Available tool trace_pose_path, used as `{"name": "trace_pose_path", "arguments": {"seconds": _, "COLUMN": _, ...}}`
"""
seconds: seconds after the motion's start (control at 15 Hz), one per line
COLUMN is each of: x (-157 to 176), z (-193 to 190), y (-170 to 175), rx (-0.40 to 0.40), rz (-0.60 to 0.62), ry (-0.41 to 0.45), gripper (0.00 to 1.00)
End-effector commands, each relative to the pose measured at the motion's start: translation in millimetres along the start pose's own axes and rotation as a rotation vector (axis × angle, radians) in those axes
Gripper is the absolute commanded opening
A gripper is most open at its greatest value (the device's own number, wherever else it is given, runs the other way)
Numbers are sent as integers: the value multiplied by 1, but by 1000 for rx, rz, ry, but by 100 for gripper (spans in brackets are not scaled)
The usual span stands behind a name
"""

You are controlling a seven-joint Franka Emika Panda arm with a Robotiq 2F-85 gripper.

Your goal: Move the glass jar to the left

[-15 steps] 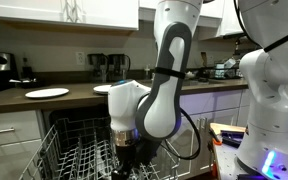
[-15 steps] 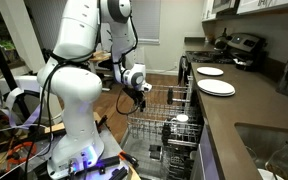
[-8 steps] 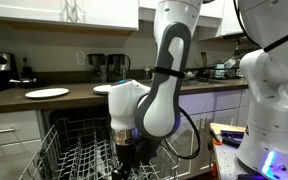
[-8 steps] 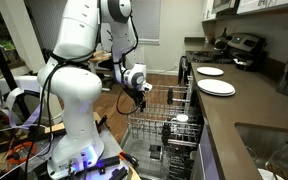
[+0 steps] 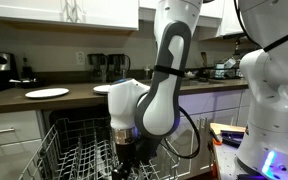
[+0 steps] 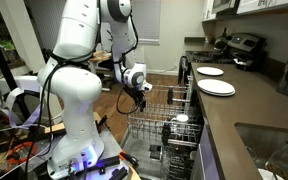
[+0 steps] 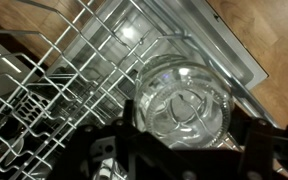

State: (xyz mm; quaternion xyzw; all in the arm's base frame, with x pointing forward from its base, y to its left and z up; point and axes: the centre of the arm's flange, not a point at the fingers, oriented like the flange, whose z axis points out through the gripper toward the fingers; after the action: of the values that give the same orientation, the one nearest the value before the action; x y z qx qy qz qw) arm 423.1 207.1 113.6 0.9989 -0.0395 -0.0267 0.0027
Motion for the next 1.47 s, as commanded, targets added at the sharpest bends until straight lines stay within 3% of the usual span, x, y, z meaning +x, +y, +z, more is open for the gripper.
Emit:
{"name": "trace_pose_path", "arguments": {"seconds": 0.0, "x": -3, "z": -14, "y": 5, "rx": 4, "rz": -7, "ry": -36, "gripper": 61}}
{"name": "trace_pose_path", "arguments": {"seconds": 0.47, "x": -4, "z": -28, "y": 11, "rx": -36, "rz": 0, "ry": -77, "gripper": 61}}
{"name": "trace_pose_path", "arguments": {"seconds": 1.4, "x": -9, "z": -65, "y": 8, "rx": -93, "rz": -27, "ry": -11, "gripper": 61}}
